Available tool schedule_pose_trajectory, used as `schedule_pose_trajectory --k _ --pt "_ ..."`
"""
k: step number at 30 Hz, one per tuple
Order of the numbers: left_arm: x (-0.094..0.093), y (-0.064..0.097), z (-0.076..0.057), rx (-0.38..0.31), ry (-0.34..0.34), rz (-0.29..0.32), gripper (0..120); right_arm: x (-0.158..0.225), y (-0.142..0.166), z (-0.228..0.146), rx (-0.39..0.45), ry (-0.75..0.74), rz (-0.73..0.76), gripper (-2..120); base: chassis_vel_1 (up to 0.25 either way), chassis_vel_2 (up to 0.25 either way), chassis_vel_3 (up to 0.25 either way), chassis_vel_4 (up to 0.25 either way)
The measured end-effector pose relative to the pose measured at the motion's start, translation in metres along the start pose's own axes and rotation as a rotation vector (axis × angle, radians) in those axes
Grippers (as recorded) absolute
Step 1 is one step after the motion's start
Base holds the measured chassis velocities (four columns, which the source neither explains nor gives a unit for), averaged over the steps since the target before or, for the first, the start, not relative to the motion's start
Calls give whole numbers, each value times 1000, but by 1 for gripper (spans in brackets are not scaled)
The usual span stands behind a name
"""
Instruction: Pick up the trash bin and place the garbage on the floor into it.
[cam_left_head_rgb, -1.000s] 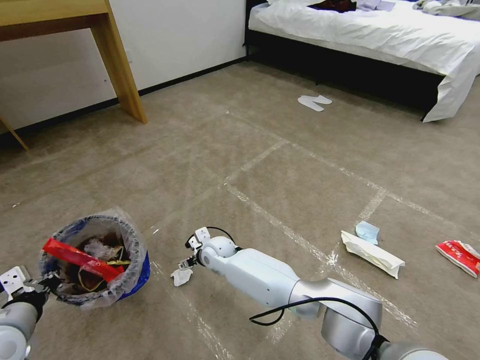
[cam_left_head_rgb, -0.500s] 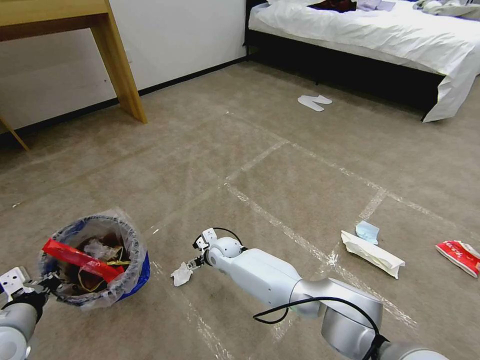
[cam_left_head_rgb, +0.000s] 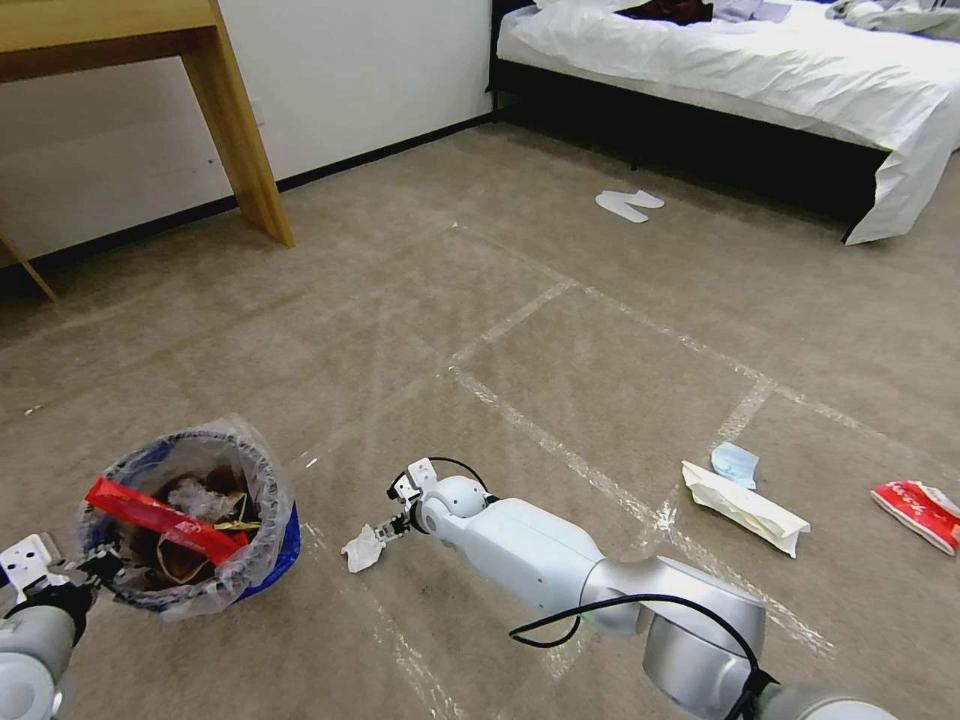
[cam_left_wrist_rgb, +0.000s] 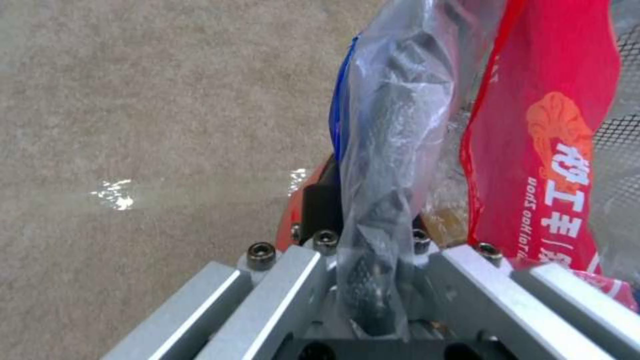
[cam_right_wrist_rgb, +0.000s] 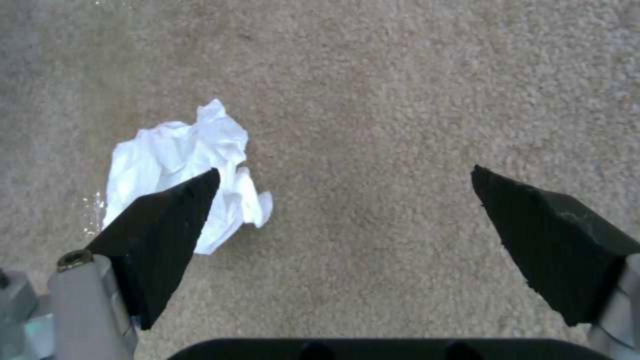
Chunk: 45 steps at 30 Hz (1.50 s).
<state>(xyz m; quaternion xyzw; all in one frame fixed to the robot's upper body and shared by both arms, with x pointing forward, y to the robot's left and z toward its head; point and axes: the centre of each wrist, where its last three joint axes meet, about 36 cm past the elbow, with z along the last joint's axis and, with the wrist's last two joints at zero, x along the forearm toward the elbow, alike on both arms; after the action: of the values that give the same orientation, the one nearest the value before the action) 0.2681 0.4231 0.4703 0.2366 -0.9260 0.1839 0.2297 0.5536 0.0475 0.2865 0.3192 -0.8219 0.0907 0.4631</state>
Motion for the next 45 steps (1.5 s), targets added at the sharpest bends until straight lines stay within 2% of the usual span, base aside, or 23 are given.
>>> schedule_pose_trajectory --k 14,18,24,31,45 --pt "-1 0 0 -2 -2 -2 0 0 6 2 6 -59 -90 96 0 0 0 0" --pt "-2 0 1 -1 2 -4 0 3 11 -3 17 -129 -176 96 0 0 0 0" --pt "-2 0 1 -2 2 -4 0 6 20 -6 25 -158 -239 97 0 0 0 0" --pt "-1 0 0 -5 -2 -4 0 2 16 -1 10 -149 -240 97 0 0 0 0" --pt "1 -1 1 -4 0 -4 0 -9 -15 15 -47 -115 -189 96 0 0 0 0"
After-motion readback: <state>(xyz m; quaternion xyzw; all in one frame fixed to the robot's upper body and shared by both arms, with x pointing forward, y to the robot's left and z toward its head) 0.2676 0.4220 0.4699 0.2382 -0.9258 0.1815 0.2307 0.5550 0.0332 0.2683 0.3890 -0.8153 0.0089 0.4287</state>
